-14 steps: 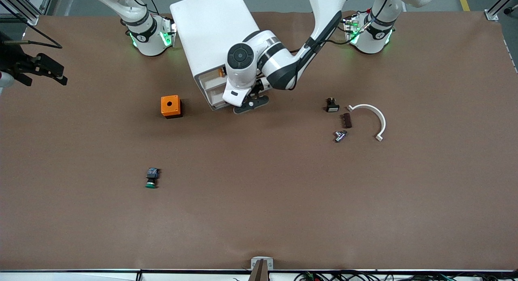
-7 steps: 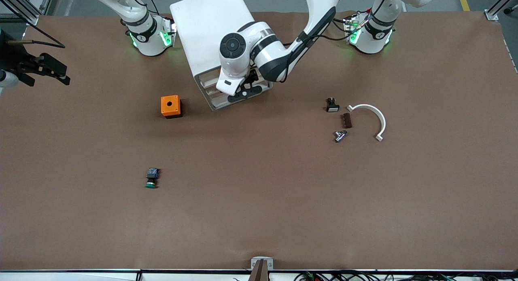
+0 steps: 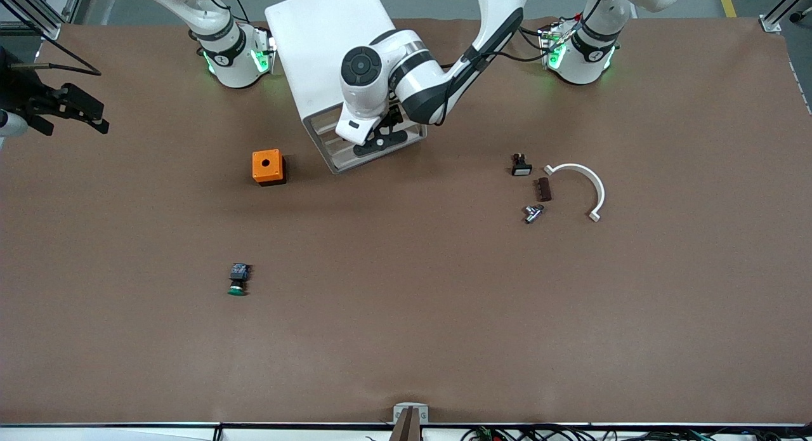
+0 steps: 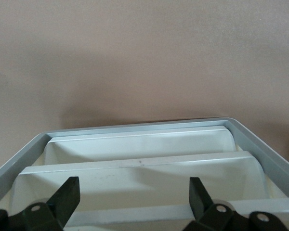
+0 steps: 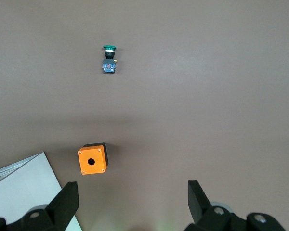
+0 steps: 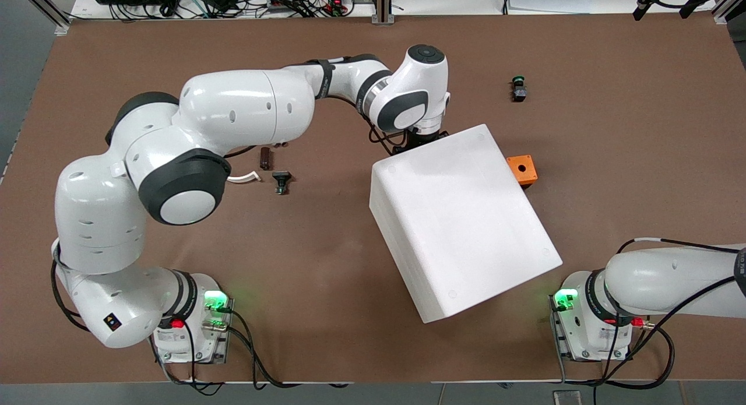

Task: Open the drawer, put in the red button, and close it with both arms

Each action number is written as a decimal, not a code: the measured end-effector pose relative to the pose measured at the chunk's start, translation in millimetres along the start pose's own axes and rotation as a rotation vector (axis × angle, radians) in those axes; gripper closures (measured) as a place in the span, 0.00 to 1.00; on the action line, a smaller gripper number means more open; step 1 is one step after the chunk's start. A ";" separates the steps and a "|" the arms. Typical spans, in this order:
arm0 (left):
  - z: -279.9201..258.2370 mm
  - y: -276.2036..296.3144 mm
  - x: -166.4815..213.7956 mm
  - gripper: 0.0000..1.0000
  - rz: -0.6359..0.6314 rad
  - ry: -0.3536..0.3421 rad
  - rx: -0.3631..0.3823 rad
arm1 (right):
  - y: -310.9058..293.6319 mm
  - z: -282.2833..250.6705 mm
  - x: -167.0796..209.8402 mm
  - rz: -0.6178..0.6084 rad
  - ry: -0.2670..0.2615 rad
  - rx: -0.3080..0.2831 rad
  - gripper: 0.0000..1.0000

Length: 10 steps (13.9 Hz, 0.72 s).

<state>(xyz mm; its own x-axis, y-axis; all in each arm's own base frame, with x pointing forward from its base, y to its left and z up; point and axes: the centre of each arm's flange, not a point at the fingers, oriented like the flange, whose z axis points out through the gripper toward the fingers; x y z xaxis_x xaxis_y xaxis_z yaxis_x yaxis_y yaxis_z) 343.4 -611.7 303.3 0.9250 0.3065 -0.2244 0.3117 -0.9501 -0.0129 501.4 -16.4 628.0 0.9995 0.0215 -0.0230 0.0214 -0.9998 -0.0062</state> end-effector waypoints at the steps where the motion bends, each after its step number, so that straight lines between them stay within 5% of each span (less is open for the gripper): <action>1: -2.8 -1.2 4.5 0.00 -0.007 0.002 -0.002 | 0.1 0.0 0.0 0.000 0.000 0.000 0.00; 4: -36.4 -17.7 62.3 0.00 -0.074 0.052 -0.017 | 0.3 0.1 0.0 0.001 0.000 0.000 0.00; 10: -155.6 -129.0 245.9 0.00 -0.244 0.149 -0.048 | 0.8 0.3 -0.1 0.001 -0.001 0.000 0.00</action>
<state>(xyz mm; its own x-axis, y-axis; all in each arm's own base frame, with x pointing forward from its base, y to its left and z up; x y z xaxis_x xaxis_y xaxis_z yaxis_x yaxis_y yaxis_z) 564.5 -404.7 401.4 0.8422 0.5340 -0.0747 0.5354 -0.8446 -0.0025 501.3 -17.2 627.7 0.9995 0.0202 -0.0237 0.0200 -0.9998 -0.0065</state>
